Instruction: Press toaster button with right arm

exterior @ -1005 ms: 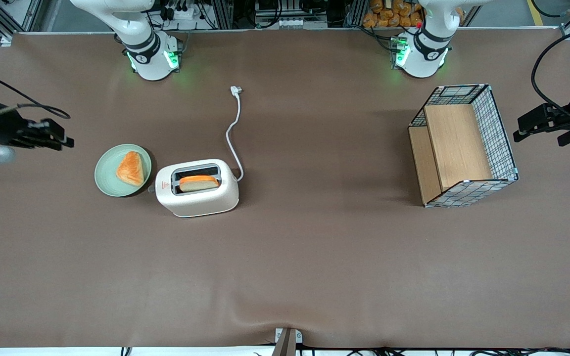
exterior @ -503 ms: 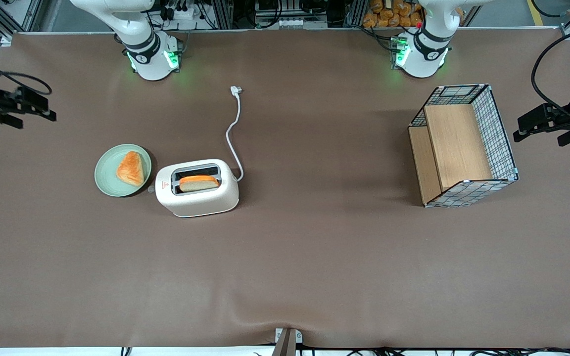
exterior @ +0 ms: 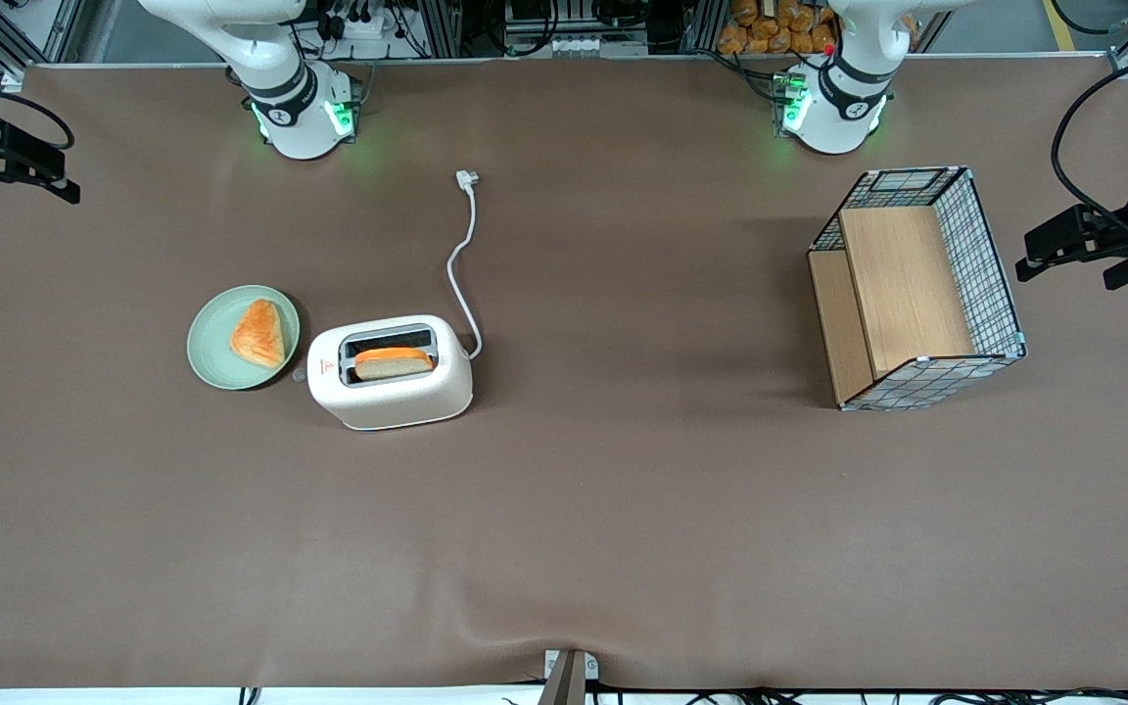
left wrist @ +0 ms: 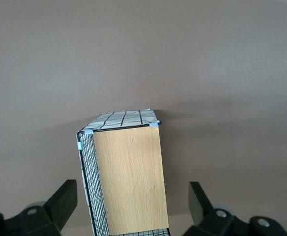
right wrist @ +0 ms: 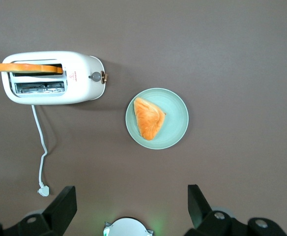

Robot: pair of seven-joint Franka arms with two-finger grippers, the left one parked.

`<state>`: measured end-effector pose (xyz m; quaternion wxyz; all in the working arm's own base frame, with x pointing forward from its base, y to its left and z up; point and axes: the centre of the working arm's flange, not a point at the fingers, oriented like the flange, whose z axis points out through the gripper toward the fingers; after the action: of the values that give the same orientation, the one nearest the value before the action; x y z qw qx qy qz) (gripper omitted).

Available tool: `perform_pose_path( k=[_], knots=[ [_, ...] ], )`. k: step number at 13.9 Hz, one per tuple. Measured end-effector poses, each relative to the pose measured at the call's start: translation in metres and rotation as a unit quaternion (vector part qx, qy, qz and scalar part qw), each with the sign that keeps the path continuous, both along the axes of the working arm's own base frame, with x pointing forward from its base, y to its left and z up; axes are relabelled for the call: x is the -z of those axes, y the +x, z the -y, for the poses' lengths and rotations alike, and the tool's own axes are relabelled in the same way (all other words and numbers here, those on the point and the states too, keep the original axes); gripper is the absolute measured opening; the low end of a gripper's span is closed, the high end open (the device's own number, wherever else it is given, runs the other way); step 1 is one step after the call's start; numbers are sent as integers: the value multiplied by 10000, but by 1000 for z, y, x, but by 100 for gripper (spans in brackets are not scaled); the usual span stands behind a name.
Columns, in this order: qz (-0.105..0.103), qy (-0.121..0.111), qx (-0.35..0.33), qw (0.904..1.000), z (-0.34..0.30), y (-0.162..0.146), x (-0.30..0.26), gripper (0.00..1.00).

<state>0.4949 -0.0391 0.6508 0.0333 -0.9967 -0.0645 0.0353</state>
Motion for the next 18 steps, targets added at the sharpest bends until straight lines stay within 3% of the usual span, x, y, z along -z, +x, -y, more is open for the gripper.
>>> perform_pose_path(
  k=[4, 7, 18],
  knots=[
    [197, -251, 45, 9995, -17, -4, -13, 100],
    [372, -312, 66, 9988, -20, -2, -18, 100],
    [391, -313, 159, 9986, -16, -2, -19, 100]
  ],
)
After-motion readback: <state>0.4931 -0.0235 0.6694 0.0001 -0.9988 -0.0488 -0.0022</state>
